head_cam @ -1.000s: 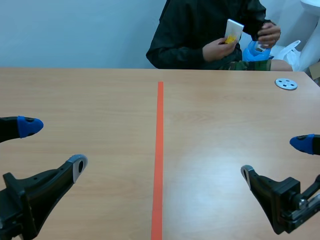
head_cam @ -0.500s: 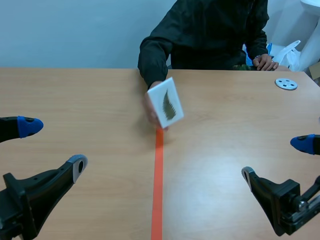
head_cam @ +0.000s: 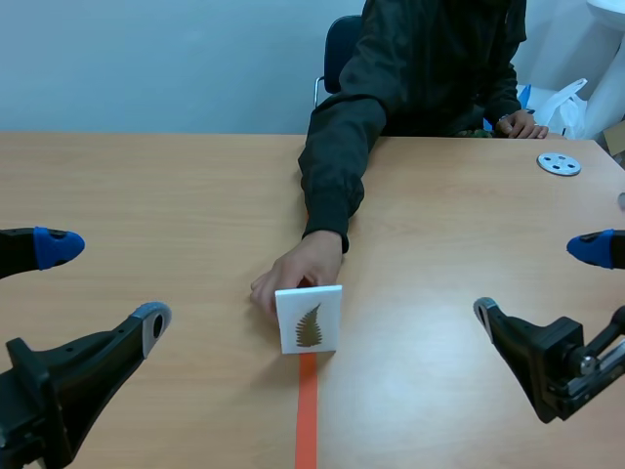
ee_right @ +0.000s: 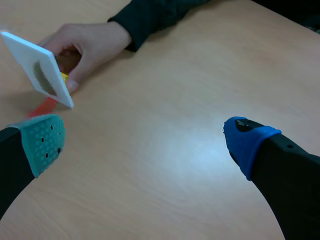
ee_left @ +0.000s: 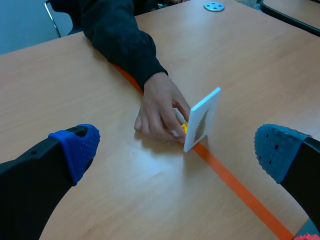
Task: Sort the leaf by its shape. The table is split by an orange tape line. A compound leaf with several leaflets goes to the left side, a simple leaf with one blade goes to the right side. Return to the home posture when a red brick is placed on the table.
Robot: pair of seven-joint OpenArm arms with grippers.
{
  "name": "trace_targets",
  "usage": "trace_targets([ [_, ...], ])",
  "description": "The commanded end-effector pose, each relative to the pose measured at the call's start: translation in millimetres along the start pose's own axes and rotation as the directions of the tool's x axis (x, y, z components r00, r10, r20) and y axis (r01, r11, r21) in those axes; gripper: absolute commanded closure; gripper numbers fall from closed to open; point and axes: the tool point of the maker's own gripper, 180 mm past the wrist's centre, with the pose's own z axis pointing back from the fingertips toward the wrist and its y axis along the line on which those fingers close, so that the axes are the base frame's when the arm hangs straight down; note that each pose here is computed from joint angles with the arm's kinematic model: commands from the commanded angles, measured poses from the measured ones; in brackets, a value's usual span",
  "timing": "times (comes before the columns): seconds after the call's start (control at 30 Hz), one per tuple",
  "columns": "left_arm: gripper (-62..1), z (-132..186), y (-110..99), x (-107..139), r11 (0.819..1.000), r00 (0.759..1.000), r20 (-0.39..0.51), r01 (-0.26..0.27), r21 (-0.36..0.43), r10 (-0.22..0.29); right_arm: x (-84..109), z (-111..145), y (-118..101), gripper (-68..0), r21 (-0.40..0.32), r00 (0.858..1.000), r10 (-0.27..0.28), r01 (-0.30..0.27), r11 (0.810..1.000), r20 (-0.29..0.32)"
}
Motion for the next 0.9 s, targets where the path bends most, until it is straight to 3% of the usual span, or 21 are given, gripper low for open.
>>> trace_targets([
  [0.0,-62.3,-1,-2,9,1.000,0.999,0.034,-0.005,-0.004,0.005,9.4,-2,-3,-67.9,0.003,1.000,0.022,-0.023,1.000,0.019],
  [0.37,-62.3,-1,-2,9,1.000,0.999,0.035,-0.005,-0.004,0.005,10.9,-8,-10,-67.9,0.003,0.998,0.057,-0.057,0.998,-0.016],
  [0.5,-62.3,-1,-2,9,1.000,0.999,0.035,-0.004,-0.004,0.004,19.0,-10,-11,-67.9,0.026,0.996,0.085,-0.085,0.996,0.003],
  [0.87,-62.3,-1,-2,9,1.000,0.999,0.035,-0.004,-0.004,0.004,34.3,-29,23,-67.9,0.162,0.994,0.099,-0.107,0.981,0.055],
])
